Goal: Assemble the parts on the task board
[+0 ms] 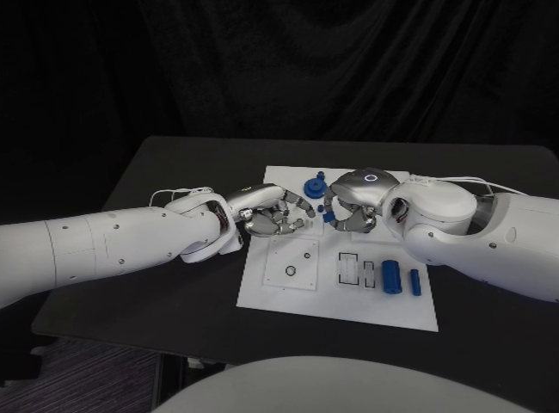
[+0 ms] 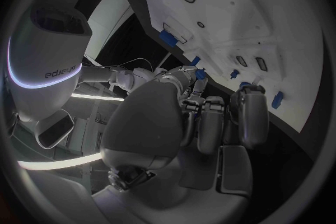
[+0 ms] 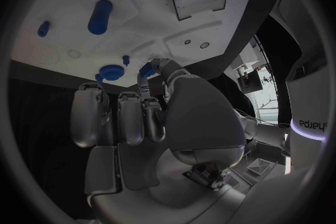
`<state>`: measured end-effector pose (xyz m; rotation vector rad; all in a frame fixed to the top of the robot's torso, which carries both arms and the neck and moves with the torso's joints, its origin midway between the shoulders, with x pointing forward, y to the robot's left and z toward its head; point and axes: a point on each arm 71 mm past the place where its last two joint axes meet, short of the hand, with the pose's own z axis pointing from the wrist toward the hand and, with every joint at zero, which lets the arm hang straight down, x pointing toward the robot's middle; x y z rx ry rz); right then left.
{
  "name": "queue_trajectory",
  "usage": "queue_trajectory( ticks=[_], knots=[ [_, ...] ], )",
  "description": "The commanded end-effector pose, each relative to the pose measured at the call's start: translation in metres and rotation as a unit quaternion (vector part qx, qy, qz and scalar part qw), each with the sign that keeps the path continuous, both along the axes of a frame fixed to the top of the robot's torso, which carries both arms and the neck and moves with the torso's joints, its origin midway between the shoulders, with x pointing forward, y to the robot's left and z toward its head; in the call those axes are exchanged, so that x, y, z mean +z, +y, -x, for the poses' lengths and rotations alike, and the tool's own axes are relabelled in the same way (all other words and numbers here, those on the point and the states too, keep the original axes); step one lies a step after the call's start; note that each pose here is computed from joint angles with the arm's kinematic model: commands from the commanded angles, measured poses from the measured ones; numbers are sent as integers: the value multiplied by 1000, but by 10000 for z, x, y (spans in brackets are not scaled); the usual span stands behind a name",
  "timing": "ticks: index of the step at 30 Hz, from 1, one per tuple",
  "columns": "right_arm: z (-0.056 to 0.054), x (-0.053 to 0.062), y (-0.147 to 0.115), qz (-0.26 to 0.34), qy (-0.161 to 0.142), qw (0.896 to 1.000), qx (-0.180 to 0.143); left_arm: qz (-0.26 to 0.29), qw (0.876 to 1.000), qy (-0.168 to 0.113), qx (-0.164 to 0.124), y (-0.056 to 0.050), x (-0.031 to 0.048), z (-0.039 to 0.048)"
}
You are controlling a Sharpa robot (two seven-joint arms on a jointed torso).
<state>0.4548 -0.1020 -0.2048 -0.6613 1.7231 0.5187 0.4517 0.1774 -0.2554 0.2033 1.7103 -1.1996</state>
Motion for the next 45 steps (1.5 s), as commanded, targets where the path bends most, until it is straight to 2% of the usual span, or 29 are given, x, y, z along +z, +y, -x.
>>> queue_trajectory(
  ticks=[1, 20, 32, 45],
  knots=[
    [11, 6, 18, -1, -9, 1000, -5, -8, 1000, 18, -7, -40, -40, 15],
    [23, -4, 41, 5, -3, 1000, -2, -11, 999, 31, -18, -148, -92, 35],
    [28, -16, 47, 7, 7, 1000, -2, -10, 999, 33, -21, -173, -103, 40],
    [74, -22, 108, -2, 10, 1000, 16, -15, 999, 38, -19, -186, -119, 26]
  ],
)
